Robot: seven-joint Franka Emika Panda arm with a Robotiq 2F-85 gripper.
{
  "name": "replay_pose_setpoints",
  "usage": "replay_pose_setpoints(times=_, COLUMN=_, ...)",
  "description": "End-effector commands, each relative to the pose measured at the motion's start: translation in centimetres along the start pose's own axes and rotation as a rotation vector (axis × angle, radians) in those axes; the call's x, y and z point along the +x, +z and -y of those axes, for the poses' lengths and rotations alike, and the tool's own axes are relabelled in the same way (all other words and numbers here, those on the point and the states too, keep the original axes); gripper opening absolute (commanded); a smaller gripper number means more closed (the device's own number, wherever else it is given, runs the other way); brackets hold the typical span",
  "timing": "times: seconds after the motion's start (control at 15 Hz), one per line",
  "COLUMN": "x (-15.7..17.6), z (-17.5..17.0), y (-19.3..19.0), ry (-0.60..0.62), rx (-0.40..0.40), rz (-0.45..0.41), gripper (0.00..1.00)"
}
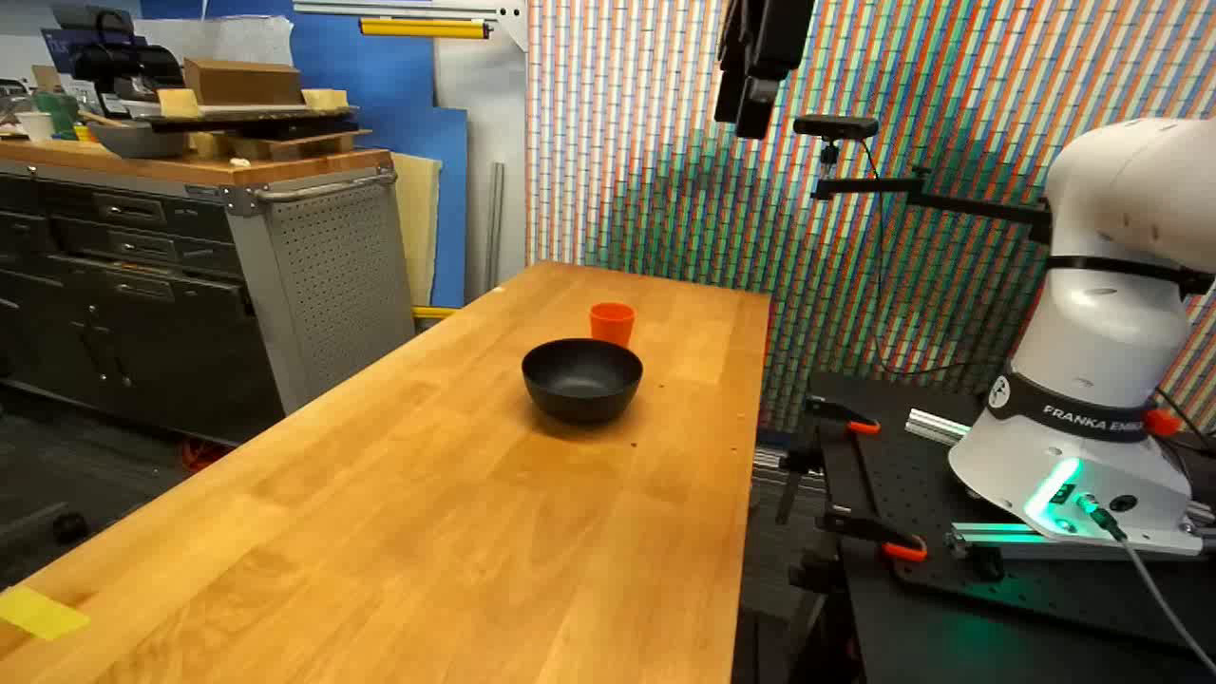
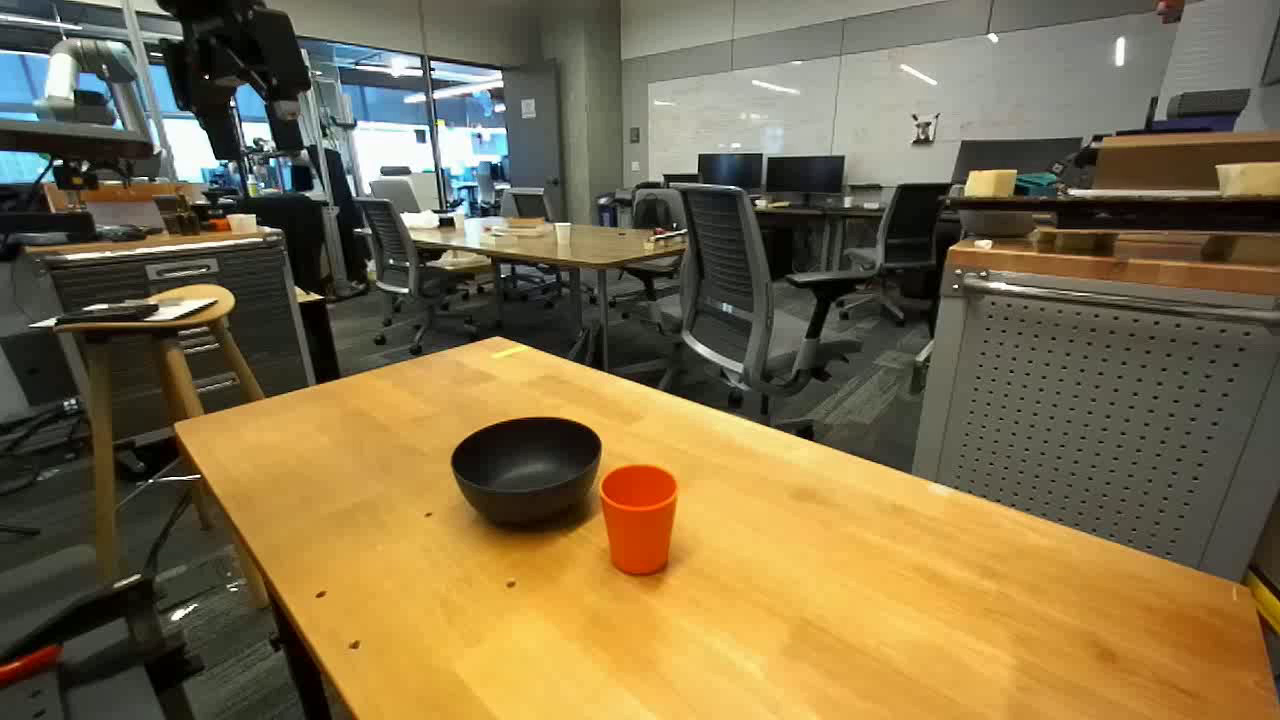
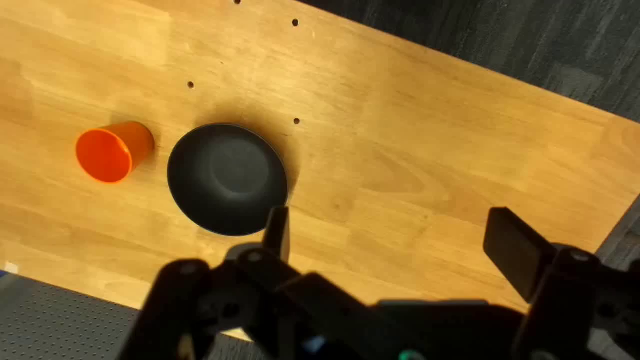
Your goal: Put the cup in the bowl
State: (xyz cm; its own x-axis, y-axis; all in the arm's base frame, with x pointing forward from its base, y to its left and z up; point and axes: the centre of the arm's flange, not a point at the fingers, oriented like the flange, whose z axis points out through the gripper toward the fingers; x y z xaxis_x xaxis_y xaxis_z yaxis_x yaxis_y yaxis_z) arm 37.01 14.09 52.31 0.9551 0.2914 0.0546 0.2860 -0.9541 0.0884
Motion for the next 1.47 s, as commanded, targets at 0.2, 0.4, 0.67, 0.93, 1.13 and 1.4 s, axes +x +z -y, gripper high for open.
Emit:
replay_pose_setpoints(times=0.2, x=0.1, z=0.0, y=-0.7, ry=0.000, rx=0.000, rz=-0.016, gripper=1.00)
replay_pose_setpoints(times=0.4, x=1.7, z=-2.2, y=-0.5, ry=0.032, rx=-0.013, rz=-0.022, gripper=1.00)
replay_pose_setpoints(times=0.67, x=4.9, z=-10.9, y=-0.9, ry=0.199, rx=-0.006, rz=-0.092, gripper=1.00)
replay_pose_setpoints(times=0.93, x=5.8, z=-20.2, y=2.6, ry=0.395, rx=0.009, rz=-0.090, gripper=1.00)
replay_pose_setpoints(times=1.13, x=5.0, z=-25.3, y=8.4, ry=0.522, rx=-0.014, rz=-0.056, gripper=1.00)
replay_pose_setpoints(times=1.4, x=4.0, z=-28.4, y=15.9, ry=0.629, rx=-0.044, rz=0.021, gripper=1.00)
